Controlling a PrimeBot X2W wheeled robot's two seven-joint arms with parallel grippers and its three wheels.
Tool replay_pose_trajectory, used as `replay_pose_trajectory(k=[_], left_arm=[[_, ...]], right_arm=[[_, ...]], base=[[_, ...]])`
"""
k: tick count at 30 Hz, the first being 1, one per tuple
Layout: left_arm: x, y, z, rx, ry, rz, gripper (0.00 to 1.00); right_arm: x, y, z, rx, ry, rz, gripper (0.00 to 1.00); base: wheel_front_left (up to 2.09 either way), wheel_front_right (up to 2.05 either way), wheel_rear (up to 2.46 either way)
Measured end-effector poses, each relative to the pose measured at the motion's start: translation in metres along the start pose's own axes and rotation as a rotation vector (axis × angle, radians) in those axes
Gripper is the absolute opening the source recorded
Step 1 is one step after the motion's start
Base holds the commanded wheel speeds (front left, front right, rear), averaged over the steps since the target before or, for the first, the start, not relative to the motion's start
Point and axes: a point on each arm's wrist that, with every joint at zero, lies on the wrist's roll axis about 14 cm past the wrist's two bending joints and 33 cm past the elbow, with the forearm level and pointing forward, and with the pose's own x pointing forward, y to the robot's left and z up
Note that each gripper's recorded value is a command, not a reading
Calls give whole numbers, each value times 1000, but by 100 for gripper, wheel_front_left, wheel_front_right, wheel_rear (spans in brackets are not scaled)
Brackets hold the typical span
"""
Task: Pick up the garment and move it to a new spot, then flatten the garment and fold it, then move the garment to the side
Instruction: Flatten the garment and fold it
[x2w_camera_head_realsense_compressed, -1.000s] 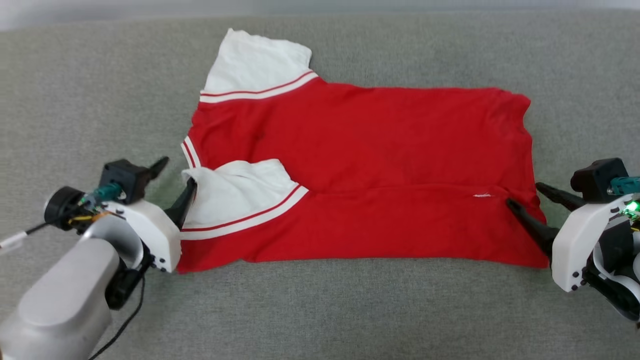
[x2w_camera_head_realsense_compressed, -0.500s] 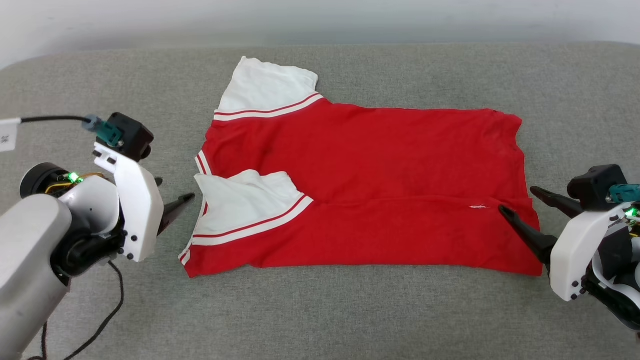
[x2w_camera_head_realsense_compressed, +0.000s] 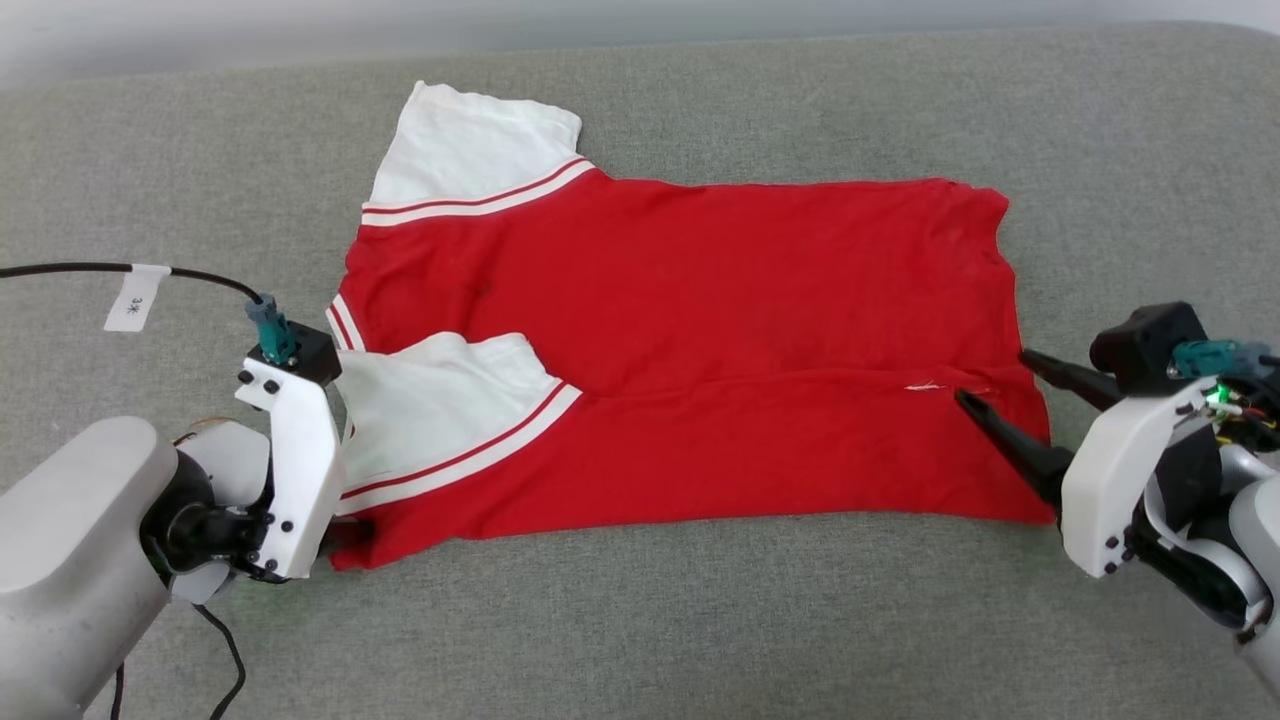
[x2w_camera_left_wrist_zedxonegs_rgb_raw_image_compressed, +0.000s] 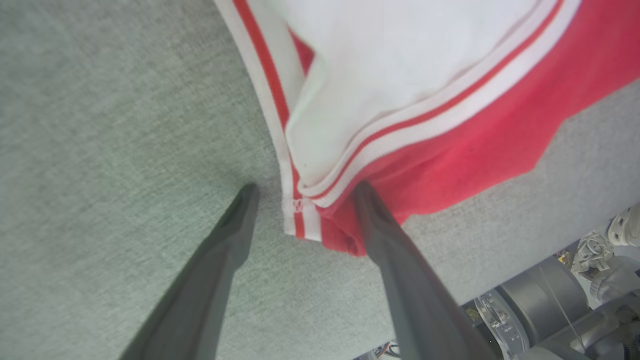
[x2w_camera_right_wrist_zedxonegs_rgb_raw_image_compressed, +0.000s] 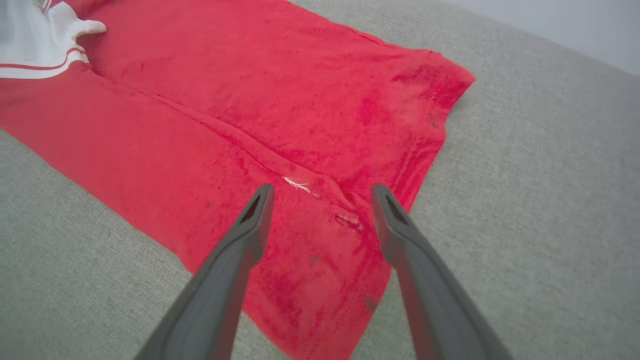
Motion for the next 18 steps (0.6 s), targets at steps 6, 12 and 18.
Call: replay_pose_trajectory(k=[6,12,18], left_arm=[[-4,-4,0,7,-20,-5,0],[-16,-13,0,51,-54,-1,0],[-29,-24,0,105,-87,-2,0]], right_arm=[[-5,-9,27,-46,-44,-20,100],[-19,-20,48,-174,60,-35,100],[-33,-28,36,-248,323,-32,100]], base=[[0,0,0],[0,0,0],[0,0,0]])
